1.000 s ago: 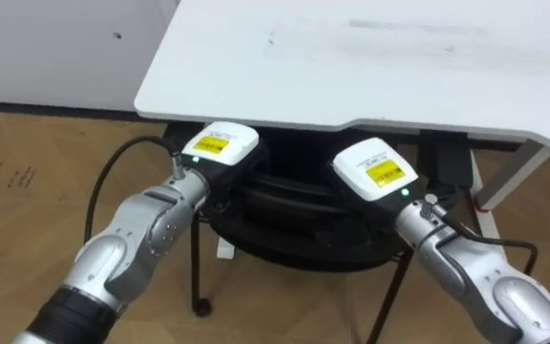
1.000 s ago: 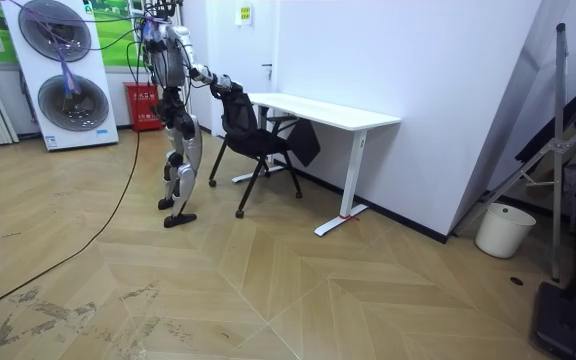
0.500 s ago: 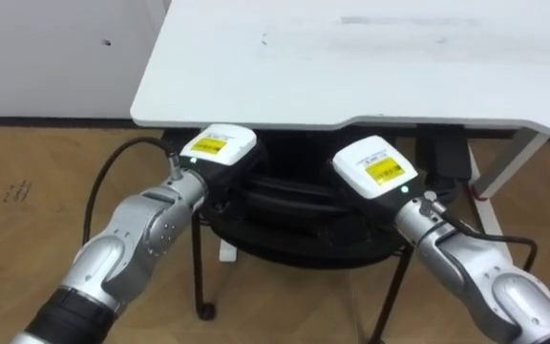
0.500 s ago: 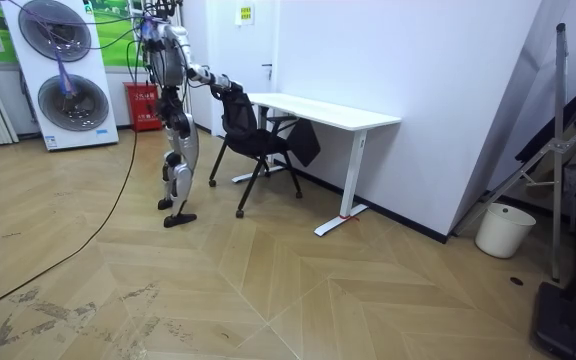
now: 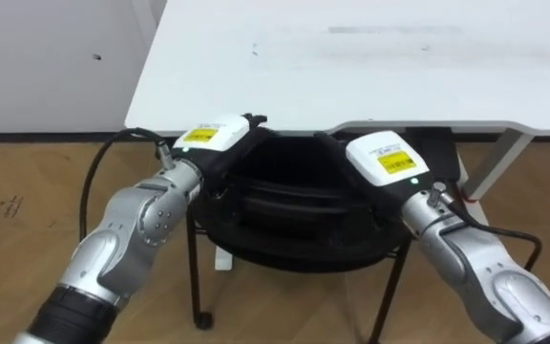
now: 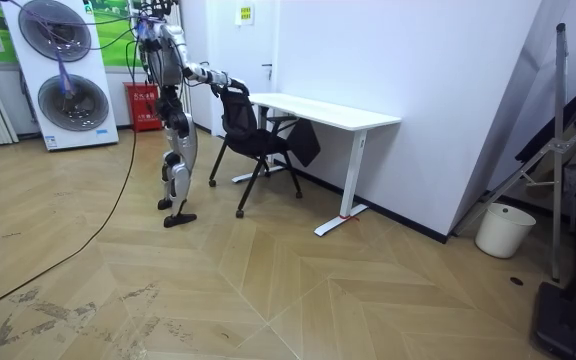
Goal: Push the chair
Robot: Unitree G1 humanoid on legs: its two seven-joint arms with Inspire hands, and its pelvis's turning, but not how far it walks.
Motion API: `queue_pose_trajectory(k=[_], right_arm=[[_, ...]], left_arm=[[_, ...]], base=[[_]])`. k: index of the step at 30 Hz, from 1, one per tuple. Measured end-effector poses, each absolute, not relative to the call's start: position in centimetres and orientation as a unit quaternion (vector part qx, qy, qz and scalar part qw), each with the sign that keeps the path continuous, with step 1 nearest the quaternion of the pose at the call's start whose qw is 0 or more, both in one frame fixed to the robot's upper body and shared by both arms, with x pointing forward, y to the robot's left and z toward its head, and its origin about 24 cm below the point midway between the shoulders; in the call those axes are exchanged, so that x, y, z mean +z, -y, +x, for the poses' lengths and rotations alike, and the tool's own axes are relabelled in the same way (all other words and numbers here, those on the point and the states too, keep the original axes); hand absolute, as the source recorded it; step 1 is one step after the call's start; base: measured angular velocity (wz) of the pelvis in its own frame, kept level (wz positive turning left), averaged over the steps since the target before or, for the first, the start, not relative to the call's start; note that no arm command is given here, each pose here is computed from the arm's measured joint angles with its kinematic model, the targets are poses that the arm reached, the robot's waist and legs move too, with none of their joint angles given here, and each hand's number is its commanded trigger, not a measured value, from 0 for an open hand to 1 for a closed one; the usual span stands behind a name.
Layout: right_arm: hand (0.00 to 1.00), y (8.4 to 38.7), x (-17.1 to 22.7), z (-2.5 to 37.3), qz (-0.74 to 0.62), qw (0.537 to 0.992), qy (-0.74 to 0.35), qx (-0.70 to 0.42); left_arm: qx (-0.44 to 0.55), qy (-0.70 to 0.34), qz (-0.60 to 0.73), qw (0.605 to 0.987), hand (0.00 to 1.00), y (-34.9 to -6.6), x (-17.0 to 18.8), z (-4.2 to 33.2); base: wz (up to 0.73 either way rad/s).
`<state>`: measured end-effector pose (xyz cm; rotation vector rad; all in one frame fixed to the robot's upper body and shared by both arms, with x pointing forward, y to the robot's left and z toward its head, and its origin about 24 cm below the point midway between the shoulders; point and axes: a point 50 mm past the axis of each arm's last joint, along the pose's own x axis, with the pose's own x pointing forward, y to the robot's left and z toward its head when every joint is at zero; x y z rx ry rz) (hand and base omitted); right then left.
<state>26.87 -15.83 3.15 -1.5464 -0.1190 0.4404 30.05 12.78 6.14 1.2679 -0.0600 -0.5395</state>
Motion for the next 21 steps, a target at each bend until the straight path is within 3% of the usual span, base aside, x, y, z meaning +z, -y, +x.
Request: queue_pose_trajectory(k=[15, 21], right_arm=[[0.00, 16.8, 4.2, 27.3, -0.651, 0.735, 0.053, 0.181], [0.00, 18.3, 7.1, 26.2, -0.688, 0.698, 0.109, 0.164]], left_arm=[[-0.237, 0.021, 0.586, 0.775, 0.00, -13.2, 6.3, 30.1], [-0.230, 0.073, 0.625, 0.742, 0.00, -14.6, 8.4, 29.8]], base=[[0.00], [0.00]])
